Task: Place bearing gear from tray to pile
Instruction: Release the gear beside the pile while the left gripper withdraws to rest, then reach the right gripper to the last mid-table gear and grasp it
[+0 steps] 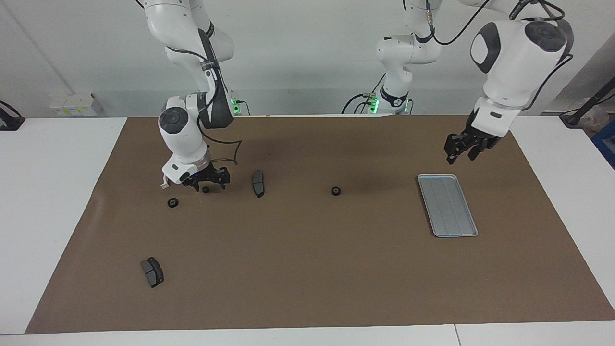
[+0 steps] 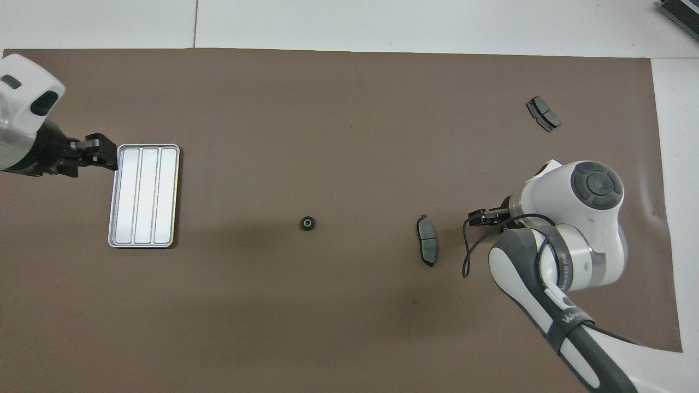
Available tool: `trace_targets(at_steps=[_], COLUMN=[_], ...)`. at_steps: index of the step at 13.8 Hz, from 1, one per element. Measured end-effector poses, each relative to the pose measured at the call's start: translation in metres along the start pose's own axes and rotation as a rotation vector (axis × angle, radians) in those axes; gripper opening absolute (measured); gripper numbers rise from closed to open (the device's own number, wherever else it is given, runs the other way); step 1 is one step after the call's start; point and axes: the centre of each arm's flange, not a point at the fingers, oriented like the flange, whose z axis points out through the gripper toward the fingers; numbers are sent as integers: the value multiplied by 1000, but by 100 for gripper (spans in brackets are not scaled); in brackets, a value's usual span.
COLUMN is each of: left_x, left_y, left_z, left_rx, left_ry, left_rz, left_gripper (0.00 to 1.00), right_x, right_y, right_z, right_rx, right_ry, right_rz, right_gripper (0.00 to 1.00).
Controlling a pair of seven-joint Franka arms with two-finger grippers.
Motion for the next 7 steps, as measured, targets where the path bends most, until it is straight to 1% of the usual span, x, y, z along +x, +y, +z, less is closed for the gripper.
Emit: trace_targets(at_steps=[2, 5, 7], left_x=[-5, -4, -1], left_y=[-30, -25, -20], left_z=[-4, -16, -23], left_rx=[-1, -3, -5], left_ry=[-29, -3, 33], left_rz=[30, 51, 59], left_gripper=[66, 66, 65], right_x=[0, -3, 1], right_y=[-50, -108, -155], right_z=[-13, -25, -31], right_rx=[6, 29, 62], right_ry=[30, 59, 73], right_rz=[31, 76, 110], right_gripper=[100, 100, 100])
